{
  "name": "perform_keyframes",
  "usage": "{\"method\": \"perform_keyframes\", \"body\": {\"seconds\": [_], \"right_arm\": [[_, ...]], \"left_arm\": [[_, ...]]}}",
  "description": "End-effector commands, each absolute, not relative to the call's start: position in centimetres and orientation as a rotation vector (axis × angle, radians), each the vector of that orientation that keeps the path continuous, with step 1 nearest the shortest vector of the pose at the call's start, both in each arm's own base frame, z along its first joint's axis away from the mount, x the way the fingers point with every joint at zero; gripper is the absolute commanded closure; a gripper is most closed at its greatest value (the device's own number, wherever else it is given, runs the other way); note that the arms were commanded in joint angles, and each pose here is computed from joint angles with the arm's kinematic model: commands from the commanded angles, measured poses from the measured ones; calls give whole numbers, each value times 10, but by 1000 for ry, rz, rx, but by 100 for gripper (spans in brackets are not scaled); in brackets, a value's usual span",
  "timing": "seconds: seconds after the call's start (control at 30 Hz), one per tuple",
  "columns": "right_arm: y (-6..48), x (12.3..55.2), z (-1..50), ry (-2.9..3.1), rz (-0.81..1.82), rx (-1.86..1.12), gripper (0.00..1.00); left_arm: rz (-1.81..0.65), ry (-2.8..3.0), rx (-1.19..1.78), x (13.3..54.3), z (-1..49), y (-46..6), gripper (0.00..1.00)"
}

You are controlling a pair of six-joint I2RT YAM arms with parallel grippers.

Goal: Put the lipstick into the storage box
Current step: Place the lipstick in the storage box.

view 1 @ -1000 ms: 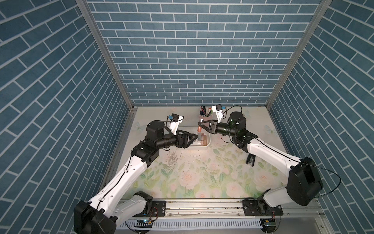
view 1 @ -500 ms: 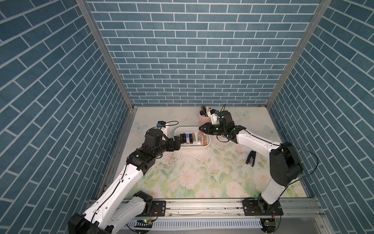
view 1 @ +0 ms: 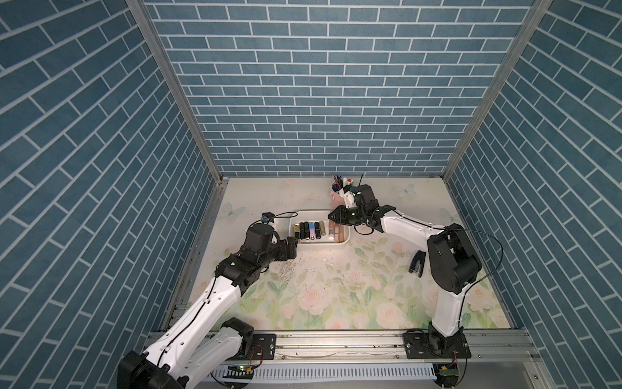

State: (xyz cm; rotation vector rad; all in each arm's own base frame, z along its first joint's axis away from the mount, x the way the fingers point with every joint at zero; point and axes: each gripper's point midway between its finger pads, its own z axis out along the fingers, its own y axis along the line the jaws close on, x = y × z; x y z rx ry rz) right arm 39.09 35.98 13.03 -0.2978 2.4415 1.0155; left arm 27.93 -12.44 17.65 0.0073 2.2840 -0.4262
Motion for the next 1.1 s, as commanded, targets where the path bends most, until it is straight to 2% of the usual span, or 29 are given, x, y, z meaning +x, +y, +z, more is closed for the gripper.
{"method": "perform_keyframes", "body": {"seconds": [0.0, 1.07], "right_arm": [[364, 396, 129, 2427, 967, -354, 93], [372, 417, 77, 2555, 700, -404, 93]], "left_arm": [[-402, 2294, -9, 280, 172, -120, 7], [-362, 2285, -32, 273, 167, -110, 4]]}}
